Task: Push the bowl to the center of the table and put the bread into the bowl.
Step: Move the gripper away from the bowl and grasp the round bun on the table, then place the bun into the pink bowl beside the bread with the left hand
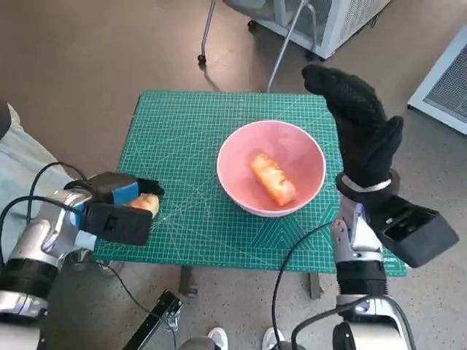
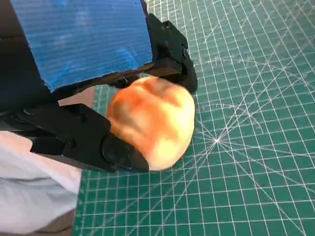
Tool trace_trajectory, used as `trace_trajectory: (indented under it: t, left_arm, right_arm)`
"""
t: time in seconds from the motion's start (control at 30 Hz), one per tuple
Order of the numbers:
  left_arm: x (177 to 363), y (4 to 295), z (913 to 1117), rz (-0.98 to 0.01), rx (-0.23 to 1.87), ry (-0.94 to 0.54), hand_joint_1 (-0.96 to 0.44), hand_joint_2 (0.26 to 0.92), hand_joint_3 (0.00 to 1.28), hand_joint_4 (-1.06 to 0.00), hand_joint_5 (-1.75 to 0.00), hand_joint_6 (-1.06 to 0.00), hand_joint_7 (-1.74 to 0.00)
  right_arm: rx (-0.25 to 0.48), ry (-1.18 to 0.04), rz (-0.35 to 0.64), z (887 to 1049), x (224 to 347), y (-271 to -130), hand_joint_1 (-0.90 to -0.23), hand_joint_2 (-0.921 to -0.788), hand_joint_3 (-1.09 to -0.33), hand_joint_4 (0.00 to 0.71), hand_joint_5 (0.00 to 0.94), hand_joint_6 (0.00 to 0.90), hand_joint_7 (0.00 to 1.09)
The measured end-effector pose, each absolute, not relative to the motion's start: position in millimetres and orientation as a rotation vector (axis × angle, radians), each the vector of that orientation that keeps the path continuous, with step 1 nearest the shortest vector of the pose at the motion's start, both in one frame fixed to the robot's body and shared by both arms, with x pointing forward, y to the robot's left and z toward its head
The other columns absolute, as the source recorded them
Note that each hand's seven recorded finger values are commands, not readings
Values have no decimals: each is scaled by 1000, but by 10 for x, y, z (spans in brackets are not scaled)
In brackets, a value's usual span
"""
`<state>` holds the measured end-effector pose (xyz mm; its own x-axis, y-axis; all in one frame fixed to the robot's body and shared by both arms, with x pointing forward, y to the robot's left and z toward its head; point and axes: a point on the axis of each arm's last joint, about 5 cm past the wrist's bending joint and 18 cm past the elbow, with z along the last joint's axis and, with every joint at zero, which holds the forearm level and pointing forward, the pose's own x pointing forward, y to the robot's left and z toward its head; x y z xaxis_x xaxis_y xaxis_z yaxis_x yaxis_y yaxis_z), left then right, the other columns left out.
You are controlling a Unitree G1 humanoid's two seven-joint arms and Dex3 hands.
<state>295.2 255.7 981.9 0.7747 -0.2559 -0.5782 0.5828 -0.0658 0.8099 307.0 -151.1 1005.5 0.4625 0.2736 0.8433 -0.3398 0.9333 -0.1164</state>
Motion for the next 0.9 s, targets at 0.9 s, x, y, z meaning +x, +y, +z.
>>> trace_trajectory:
  t: [0.9]
  left_arm:
    - [3060,1611,10975,-575,1308,-654,0,920,121,-588,-1248,-606,-1217]
  right_arm:
    - [66,-1030,407,10113,3100,-1491,-680,-921,-788,303,6,-1,857]
